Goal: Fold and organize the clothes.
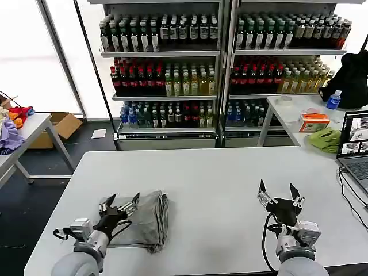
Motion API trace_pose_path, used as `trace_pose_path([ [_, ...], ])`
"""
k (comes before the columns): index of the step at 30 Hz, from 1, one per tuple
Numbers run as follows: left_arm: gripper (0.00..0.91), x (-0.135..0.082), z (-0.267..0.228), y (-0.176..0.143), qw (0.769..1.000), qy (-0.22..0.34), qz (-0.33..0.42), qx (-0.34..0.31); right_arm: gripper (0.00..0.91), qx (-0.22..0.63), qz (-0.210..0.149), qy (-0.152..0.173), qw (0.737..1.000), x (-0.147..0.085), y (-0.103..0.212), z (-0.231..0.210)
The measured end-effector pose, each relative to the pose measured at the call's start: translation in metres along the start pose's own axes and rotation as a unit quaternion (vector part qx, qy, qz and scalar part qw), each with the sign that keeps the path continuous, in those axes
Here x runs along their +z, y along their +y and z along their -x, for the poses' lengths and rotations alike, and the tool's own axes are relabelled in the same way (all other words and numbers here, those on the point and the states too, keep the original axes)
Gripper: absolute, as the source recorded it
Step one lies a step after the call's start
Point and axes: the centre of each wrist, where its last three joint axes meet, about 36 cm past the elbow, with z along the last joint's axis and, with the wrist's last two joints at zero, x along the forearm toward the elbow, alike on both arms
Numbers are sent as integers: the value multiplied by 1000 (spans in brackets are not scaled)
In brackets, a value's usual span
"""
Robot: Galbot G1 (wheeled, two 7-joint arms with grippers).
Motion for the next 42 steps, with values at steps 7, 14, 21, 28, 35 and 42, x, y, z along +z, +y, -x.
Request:
trace_pose_path([
  [7, 907, 10, -3, 25, 998, 13, 24, -53, 907, -18, 0, 1, 1000, 2, 7, 10],
  [14, 907, 21, 1, 38, 996, 32, 25, -74, 907, -27, 2, 3, 1000, 4, 14, 17],
  [21, 907, 38, 5, 48, 995, 51, 12, -81, 907, -31, -1, 1, 1000, 3, 15, 20],
  [28, 232, 52, 6, 53, 994, 68, 1, -81, 907, -35, 0, 2, 999, 3, 17, 20],
  [35, 0, 64, 5, 56, 994, 78, -9, -75, 907, -37, 7, -1, 999, 2, 18, 16],
  [42, 0, 68, 5, 54, 994, 79, -16, -70, 907, -34, 8, -4, 999, 4, 14, 15],
])
